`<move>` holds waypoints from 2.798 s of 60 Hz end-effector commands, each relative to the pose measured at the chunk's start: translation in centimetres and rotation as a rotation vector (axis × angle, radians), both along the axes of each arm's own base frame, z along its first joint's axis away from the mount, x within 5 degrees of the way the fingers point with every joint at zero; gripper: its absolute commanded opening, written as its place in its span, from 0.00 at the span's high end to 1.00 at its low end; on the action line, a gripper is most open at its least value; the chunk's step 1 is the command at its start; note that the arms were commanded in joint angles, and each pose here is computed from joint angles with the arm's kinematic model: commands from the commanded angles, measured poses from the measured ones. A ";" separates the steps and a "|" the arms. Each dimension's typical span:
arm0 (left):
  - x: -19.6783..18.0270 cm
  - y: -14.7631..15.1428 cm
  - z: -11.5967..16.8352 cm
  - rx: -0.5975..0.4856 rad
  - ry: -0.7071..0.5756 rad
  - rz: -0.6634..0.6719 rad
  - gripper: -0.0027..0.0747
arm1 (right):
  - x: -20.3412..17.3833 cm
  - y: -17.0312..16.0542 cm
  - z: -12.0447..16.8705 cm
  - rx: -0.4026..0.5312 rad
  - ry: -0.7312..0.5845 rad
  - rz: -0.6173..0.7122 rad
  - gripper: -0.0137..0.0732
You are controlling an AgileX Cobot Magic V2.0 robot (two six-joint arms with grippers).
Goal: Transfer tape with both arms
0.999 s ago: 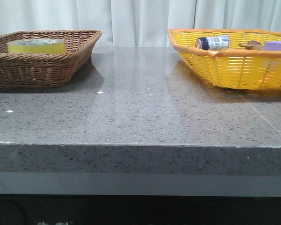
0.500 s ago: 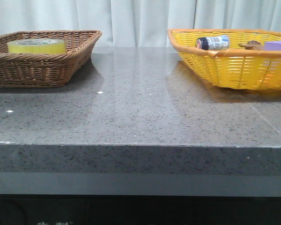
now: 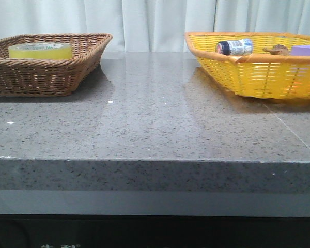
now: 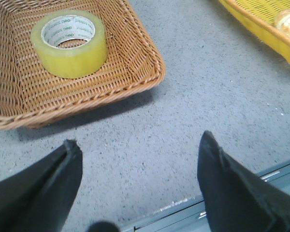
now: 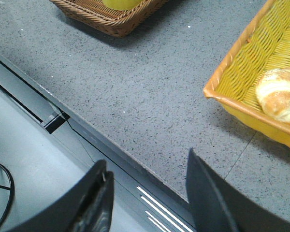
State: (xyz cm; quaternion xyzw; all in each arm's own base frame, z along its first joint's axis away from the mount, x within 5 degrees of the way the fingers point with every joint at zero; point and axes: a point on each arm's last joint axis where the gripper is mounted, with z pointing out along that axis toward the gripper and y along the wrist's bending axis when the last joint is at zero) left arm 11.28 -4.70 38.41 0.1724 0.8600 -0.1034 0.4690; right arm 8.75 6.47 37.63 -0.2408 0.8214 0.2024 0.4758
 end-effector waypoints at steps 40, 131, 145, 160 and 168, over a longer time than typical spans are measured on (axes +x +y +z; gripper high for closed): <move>-2.8 0.9 0.2 -0.115 -0.203 0.005 0.49 | 0.6 -0.5 1.6 -0.005 -0.160 -0.048 0.64; -6.6 4.0 -12.0 -0.138 -0.465 0.274 0.99 | 0.6 -0.5 1.6 -0.006 -0.152 -0.046 0.92; -6.5 4.1 -15.5 -0.223 -0.545 0.309 0.99 | 0.6 -0.5 1.6 -0.006 -0.152 -0.046 0.92; -5.7 4.1 -18.3 -0.251 -0.633 0.314 0.99 | 0.6 -0.4 1.6 -0.005 -0.153 -0.046 0.92; -5.7 4.1 -18.4 -0.249 -0.619 0.314 0.99 | 0.6 -0.4 1.6 -0.005 -0.153 -0.046 0.92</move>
